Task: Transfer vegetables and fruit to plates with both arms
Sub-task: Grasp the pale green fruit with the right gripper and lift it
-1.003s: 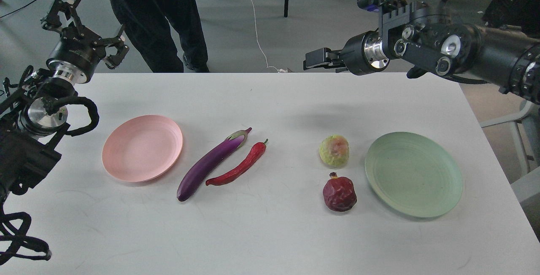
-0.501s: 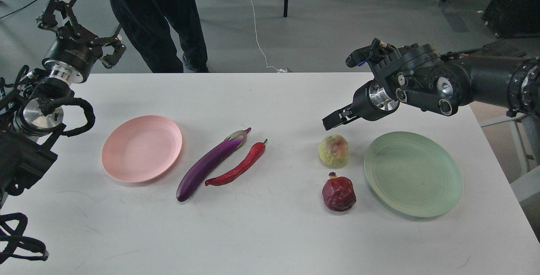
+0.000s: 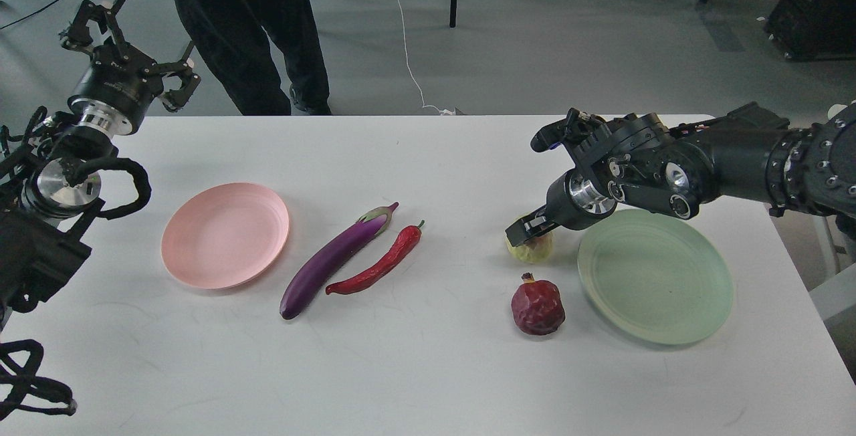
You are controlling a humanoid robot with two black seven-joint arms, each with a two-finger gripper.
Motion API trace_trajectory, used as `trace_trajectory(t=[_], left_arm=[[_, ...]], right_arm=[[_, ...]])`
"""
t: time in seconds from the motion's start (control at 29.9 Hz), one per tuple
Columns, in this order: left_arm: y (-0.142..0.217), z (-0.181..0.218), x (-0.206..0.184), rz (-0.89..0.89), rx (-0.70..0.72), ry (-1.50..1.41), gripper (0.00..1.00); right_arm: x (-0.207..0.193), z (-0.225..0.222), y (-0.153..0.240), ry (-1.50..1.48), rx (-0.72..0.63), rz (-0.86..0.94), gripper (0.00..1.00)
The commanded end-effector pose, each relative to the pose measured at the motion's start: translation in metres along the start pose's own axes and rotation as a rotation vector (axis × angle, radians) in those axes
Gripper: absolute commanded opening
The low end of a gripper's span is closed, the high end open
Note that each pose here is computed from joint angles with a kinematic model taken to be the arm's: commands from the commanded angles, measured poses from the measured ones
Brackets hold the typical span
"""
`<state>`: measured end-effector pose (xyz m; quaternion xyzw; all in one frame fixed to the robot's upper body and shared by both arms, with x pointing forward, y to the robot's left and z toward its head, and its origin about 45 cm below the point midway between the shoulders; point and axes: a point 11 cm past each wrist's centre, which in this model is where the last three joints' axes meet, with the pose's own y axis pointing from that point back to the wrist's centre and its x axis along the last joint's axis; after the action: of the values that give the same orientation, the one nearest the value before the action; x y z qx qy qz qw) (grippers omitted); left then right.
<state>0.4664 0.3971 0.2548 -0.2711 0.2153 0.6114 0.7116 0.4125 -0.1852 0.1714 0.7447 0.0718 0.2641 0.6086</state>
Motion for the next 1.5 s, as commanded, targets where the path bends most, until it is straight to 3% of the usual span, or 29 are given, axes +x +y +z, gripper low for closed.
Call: trace_trajectory(t=[0.0, 0.13, 0.2, 0.47, 0.6, 0.87, 0.97, 1.07, 1.17, 1.34, 1.47], left_arm=[[0.0, 0.0, 0.0, 0.002, 0.0, 0.0, 0.98], [0.0, 0.0, 0.001, 0.002, 0.001, -0.002, 0.98], [0.0, -0.001, 0.0, -0.001, 0.006, -0.004, 0.98], [0.0, -0.003, -0.001, -0.005, 0.014, -0.008, 0.98], [0.0, -0.004, -0.001, -0.003, 0.014, -0.007, 0.98], [0.0, -0.004, -0.002, -0.008, 0.017, -0.01, 0.98], [0.001, -0.003, 0.0, -0.007, 0.018, -0.018, 0.98], [0.002, 0.003, 0.002, -0.002, 0.013, -0.028, 0.98], [0.002, 0.003, 0.002, -0.003, 0.011, -0.028, 0.98], [0.001, 0.003, 0.001, -0.005, 0.011, -0.026, 0.98], [0.001, 0.004, 0.002, -0.002, 0.012, -0.028, 0.98]], right_arm=[[0.01, 0.004, 0.011, -0.003, -0.011, 0.029, 0.45], [0.029, 0.029, 0.052, -0.051, -0.035, 0.114, 0.44], [0.02, 0.039, 0.062, -0.07, -0.033, 0.109, 0.44], [-0.049, 0.099, 0.094, -0.084, -0.114, 0.027, 0.46], [-0.078, 0.124, 0.088, -0.123, -0.144, 0.006, 0.5], [-0.087, 0.133, 0.074, -0.133, -0.156, 0.049, 0.78], [-0.084, 0.129, 0.073, -0.136, -0.137, 0.074, 0.92], [-0.079, 0.128, 0.079, -0.141, -0.134, 0.089, 0.97], [-0.067, 0.111, 0.086, -0.11, -0.096, 0.097, 0.98], [-0.031, 0.039, 0.096, -0.053, 0.058, 0.112, 0.98], [-0.014, 0.003, 0.101, -0.029, 0.105, 0.044, 0.95]])
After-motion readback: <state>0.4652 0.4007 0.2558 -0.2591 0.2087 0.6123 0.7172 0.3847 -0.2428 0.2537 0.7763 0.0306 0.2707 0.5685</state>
